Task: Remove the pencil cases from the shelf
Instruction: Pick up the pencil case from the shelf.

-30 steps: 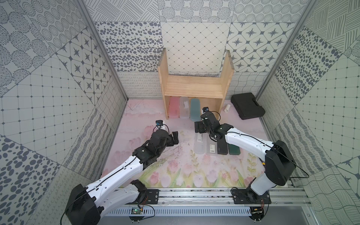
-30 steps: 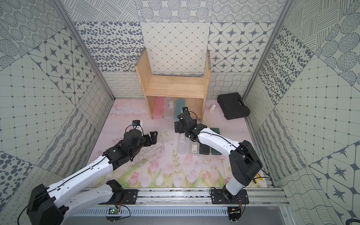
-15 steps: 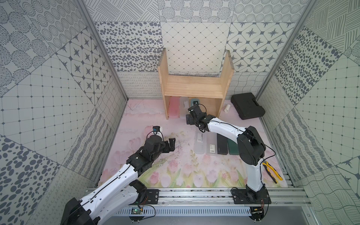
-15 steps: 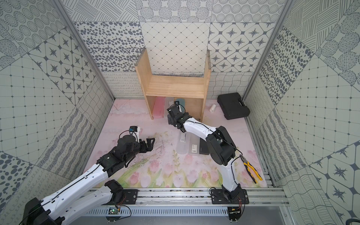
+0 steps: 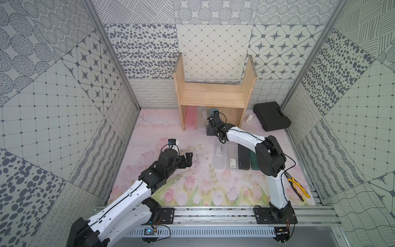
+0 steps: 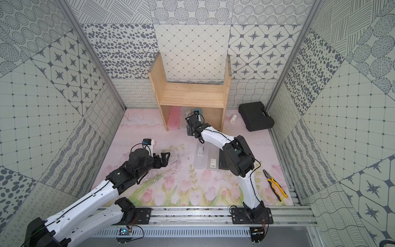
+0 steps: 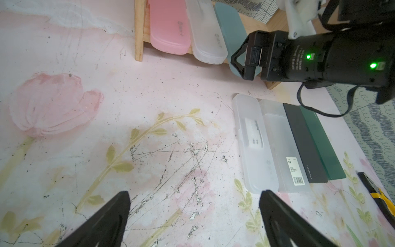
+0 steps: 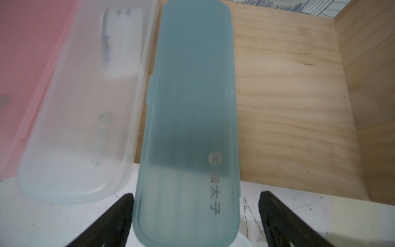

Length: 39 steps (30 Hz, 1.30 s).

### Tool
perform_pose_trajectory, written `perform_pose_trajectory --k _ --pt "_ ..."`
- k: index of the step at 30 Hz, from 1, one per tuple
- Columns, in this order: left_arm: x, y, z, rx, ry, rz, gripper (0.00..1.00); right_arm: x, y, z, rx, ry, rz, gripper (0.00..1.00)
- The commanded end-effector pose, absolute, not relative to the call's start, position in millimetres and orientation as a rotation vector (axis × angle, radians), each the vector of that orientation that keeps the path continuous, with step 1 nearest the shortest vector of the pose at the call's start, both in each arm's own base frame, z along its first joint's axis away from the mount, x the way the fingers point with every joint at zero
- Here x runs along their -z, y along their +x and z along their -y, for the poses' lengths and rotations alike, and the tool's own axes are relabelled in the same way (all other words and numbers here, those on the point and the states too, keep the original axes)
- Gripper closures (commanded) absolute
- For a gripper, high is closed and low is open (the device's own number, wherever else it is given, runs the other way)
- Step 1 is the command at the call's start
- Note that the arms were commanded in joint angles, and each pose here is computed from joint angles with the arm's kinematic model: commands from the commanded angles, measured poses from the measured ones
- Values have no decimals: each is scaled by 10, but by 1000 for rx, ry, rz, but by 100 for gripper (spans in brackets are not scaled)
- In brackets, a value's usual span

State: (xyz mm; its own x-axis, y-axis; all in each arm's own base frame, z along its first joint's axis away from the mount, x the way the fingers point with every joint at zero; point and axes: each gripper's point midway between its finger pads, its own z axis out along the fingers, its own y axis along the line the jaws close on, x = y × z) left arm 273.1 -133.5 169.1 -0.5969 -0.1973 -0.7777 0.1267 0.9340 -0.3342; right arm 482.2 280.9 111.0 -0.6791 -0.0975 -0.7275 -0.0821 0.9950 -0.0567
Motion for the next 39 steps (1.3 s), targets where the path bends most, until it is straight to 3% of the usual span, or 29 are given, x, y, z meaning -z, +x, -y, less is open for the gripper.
perform_pose_trajectory --k 1,33,39 --pt "-1717 2743 1333 445 -37 -2156 0 -1076 4886 -2822 20 -104 -2327 5" --pt "-1692 2752 1321 433 -41 -2161 0 -993 5152 -2816 25 -116 -2325 13" --pt "-1695 2752 1321 433 -42 -2160 0 -995 5161 -2802 24 -109 -2325 21"
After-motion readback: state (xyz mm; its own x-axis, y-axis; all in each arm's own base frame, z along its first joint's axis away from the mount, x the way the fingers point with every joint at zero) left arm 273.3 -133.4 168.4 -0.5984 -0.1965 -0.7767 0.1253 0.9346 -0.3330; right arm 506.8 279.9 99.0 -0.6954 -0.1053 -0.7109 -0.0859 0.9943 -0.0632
